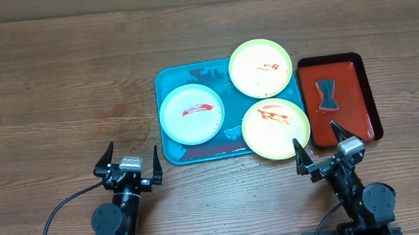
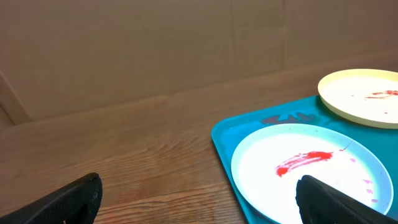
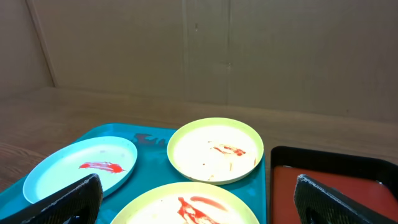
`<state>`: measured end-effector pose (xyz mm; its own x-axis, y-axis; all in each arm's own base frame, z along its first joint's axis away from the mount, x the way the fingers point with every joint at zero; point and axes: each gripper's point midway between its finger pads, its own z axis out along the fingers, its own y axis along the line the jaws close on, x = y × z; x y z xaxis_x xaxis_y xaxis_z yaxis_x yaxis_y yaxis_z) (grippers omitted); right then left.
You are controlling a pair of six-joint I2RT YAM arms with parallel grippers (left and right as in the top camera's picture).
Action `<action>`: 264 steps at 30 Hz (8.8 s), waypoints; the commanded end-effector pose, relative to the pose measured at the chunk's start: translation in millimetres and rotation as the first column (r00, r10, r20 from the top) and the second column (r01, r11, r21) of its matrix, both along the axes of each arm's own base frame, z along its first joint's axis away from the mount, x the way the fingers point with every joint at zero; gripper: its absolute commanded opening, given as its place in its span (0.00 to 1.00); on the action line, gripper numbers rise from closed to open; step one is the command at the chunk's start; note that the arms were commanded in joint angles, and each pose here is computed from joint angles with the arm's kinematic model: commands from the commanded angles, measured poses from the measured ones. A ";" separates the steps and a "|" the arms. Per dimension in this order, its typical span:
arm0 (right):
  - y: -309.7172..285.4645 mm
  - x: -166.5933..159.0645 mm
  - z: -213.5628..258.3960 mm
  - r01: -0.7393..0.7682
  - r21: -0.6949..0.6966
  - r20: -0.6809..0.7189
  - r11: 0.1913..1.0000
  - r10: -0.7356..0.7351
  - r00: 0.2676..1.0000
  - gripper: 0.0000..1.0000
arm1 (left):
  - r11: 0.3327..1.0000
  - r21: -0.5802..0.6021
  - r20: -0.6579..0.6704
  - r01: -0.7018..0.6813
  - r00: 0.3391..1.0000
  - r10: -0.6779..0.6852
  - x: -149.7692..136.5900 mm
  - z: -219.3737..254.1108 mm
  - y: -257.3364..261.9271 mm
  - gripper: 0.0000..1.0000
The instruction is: Clean dirty plates on tray and stack at the side
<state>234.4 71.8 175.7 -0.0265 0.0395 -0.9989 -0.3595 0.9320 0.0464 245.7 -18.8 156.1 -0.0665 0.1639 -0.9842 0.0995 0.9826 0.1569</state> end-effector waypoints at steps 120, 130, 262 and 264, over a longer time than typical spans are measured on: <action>40.5 97.7 44.3 -0.100 0.051 -0.866 0.994 0.094 0.492 1.00 | 0.924 0.075 -0.966 0.374 0.258 -0.026 191.6 -108.1 -78.0 0.70; 34.0 98.2 40.6 -0.079 0.015 -0.870 0.997 0.052 0.490 1.00 | 0.945 -0.003 -0.991 0.327 0.122 -0.045 167.8 -131.0 -81.2 0.52; -88.6 143.0 -63.3 0.345 -0.340 -0.918 0.875 -0.388 0.079 0.04 | 0.952 -0.008 -0.997 -0.305 -0.072 -0.031 118.8 -174.3 -84.9 0.04; -87.0 142.8 -63.4 0.341 -0.333 -0.921 0.879 -0.380 0.080 0.04 | 0.952 -0.008 -0.997 -0.305 -0.072 -0.031 118.9 -174.3 -85.0 0.04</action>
<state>370.8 -11.3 98.6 -0.9397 0.3105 -0.1433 0.3094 0.9504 0.0307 376.3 -108.0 5.8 -0.9883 -0.1219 0.0920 -0.1361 0.9762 -0.1688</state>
